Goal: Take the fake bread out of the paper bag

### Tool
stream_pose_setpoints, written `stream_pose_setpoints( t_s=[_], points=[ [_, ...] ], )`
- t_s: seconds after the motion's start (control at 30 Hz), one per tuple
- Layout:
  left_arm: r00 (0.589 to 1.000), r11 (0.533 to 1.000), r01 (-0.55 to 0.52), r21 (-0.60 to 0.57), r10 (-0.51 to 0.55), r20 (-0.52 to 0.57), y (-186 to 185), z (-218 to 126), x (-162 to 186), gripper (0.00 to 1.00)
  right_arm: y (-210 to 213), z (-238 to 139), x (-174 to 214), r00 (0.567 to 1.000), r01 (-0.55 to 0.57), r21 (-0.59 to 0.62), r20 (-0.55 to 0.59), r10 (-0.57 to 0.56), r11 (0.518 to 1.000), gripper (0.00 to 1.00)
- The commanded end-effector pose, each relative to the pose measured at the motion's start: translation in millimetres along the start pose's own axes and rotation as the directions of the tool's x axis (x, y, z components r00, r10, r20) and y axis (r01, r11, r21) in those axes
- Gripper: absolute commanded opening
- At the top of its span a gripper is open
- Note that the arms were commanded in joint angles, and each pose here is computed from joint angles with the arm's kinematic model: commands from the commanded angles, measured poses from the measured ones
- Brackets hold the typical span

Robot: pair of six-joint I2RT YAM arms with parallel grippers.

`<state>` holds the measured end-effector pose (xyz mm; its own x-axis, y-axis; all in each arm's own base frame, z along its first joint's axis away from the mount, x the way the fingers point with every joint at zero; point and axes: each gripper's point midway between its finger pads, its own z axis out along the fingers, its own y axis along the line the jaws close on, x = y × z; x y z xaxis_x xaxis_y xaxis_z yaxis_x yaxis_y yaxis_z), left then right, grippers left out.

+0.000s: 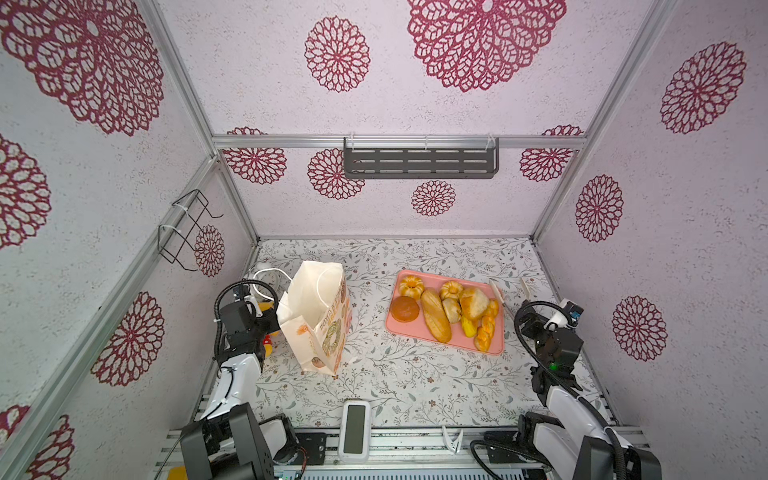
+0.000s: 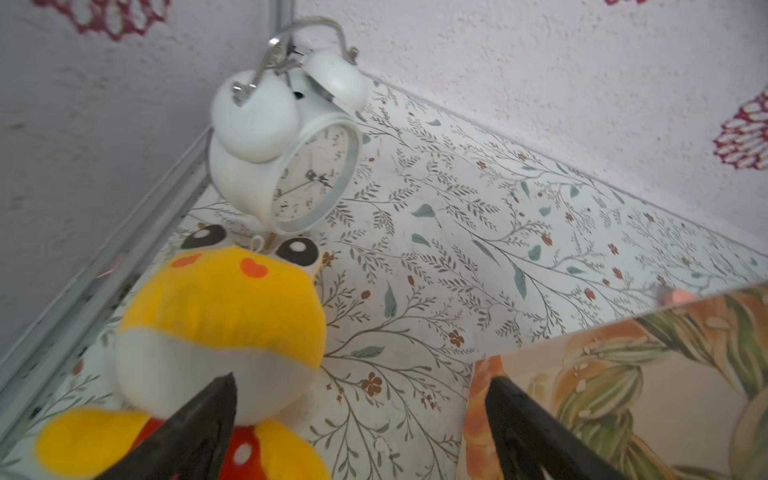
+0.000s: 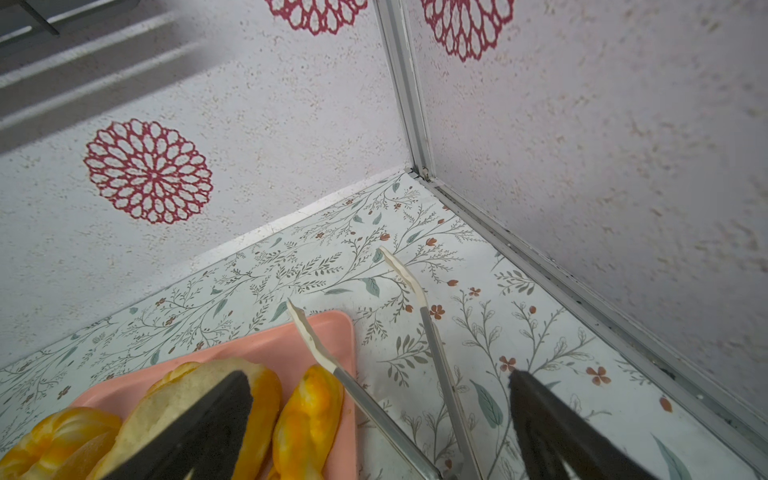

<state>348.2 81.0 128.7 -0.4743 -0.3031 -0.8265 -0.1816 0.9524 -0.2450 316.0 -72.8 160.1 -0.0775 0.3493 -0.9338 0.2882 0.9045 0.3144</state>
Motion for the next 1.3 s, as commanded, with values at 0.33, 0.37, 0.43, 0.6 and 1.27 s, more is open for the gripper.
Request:
stream_pose_setpoints(
  t_s=[0.33, 0.37, 0.43, 0.6, 1.27],
  points=[
    [0.961, 0.995, -0.089, 0.036, 0.077, 0.267, -8.9, 25.8, -31.3, 0.98, 10.5, 42.2, 5.8, 0.993, 0.112, -0.062, 0.028, -0.111, 0.992, 0.99],
    [0.962, 0.995, -0.087, 0.057, 0.069, 0.265, -11.5, 29.3, -34.0, 0.98, 6.2, 44.6, 14.8, 0.993, 0.118, -0.046, 0.004, -0.118, 0.992, 0.99],
    [0.958, 0.991, -0.098, 0.094, 0.068, 0.277, -15.8, 35.0, -29.6, 0.98, 1.4, 44.2, 23.9, 0.994, 0.112, -0.031, 0.016, -0.112, 0.993, 0.99],
    [0.96, 0.991, -0.121, 0.056, 0.102, 0.262, -18.7, 43.6, -24.0, 0.97, 18.8, 52.0, 32.2, 0.984, 0.172, -0.09, -0.025, -0.175, 0.981, 0.99],
    [0.943, 0.978, -0.186, -0.095, 0.205, 0.261, -25.8, 53.0, -12.1, 0.97, 29.4, 44.4, 45.5, 0.955, 0.294, -0.005, 0.037, -0.294, 0.956, 0.99]
  ],
)
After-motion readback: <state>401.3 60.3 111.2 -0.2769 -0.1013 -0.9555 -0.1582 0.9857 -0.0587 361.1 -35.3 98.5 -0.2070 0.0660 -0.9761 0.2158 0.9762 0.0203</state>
